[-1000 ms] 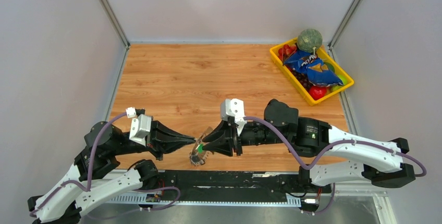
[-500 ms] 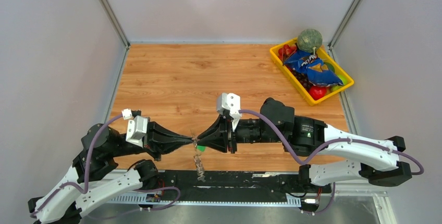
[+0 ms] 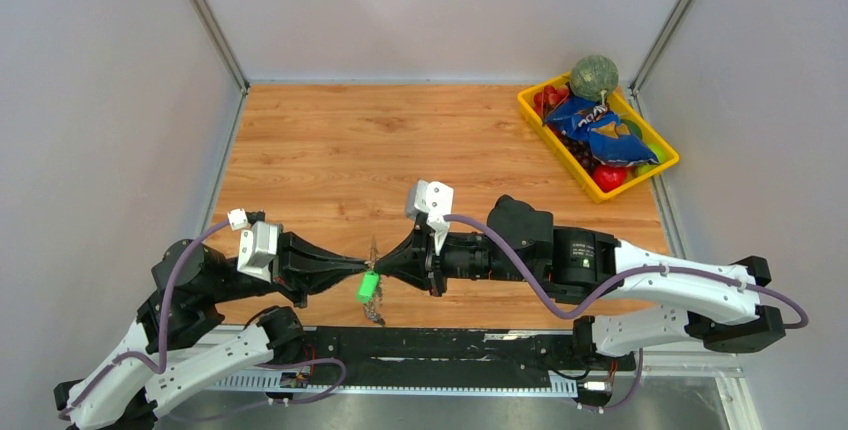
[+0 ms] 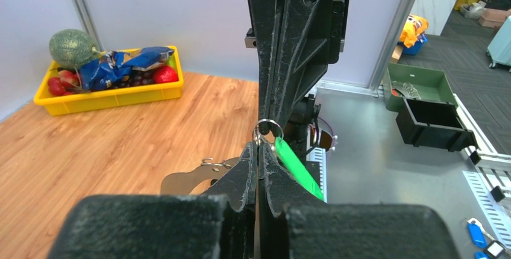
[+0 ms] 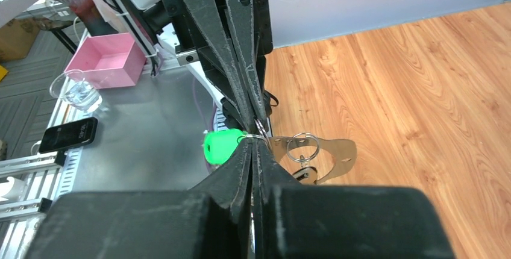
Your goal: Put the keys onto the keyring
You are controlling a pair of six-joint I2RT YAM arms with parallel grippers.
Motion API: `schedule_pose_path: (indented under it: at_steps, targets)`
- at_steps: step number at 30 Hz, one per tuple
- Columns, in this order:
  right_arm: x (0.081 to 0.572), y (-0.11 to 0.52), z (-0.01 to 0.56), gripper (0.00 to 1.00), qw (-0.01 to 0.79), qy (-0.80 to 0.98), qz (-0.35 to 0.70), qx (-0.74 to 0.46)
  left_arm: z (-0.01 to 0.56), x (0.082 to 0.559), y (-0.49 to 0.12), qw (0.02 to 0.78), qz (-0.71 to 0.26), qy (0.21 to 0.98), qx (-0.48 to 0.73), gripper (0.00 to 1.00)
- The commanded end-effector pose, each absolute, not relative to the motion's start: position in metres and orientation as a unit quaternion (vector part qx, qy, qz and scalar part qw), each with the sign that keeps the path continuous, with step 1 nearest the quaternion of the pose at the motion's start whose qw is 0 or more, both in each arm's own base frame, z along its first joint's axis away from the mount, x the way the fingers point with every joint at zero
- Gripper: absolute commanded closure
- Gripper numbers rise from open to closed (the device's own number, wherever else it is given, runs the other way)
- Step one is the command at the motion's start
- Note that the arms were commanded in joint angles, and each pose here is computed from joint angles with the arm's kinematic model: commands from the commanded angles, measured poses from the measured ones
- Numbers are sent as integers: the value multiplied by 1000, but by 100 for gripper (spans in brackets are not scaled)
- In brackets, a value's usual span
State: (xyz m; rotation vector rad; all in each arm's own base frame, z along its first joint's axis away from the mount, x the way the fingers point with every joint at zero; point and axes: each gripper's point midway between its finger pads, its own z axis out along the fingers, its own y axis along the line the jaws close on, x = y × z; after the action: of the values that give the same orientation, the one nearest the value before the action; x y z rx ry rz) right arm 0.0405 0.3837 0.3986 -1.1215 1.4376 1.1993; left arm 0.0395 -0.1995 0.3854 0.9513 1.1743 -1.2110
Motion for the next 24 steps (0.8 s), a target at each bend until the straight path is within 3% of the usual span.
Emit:
schedule_pose_path:
  at_steps: [1, 8, 16, 21, 24]
  targets:
    - [55, 379, 416, 100, 498, 594, 468, -424, 404, 35, -196, 587, -523, 469, 403, 100]
    - [54, 378, 413, 100, 508, 601, 448, -425, 404, 36, -196, 588, -522, 470, 401, 100]
    - [50, 362, 430, 84, 528, 600, 443, -407, 403, 40, -195, 592, -515, 479, 394, 100]
    - [49, 364, 434, 69, 526, 603, 448, -398, 403, 46, -194, 600, -505, 486, 385, 100]
    - [52, 366, 438, 69, 528, 612, 446, -383, 403, 51, -194, 602, -499, 495, 378, 100]
